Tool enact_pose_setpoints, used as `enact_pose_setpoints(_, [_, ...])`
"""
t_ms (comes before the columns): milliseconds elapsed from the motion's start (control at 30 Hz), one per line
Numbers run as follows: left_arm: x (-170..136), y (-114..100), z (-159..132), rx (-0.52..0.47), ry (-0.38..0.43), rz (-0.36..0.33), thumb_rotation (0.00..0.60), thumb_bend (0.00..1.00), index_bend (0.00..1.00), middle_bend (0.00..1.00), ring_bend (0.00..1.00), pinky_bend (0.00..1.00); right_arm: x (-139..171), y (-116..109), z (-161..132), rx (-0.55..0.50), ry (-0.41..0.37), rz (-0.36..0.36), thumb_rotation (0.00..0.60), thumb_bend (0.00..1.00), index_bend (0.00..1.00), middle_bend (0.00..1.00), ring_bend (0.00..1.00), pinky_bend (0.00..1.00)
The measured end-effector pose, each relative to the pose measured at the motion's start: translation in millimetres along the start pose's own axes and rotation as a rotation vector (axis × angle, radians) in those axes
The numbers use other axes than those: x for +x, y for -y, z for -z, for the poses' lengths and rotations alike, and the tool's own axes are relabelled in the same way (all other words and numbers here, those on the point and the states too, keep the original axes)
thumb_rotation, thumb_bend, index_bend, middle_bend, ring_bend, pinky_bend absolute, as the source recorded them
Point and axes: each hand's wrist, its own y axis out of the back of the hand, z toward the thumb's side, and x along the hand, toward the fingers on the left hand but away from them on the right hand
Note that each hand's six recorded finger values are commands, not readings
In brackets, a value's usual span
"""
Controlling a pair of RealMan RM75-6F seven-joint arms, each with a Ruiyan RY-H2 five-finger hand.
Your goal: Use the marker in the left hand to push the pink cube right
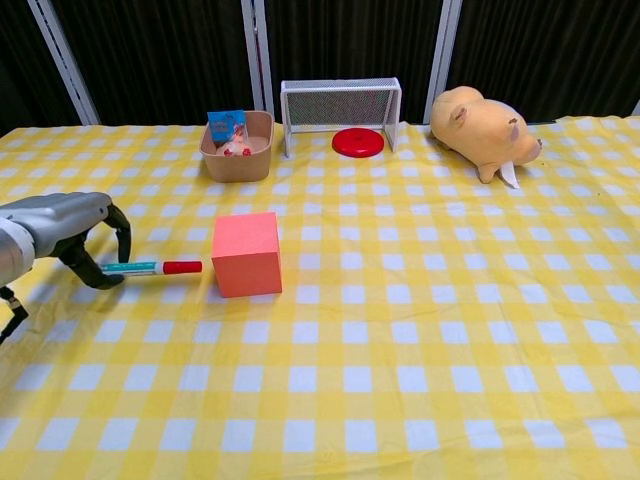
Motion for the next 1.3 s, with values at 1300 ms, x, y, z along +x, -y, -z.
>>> enact_pose_setpoints(1300, [8,-3,-100,-0.036,0.092,0.007,0.6,0.47,0.64,0.18,0.04,0.12,0,-2,0,-0.014,-0.001,0.001,0.6,0.32,0.0,0.0,0.0,0.0])
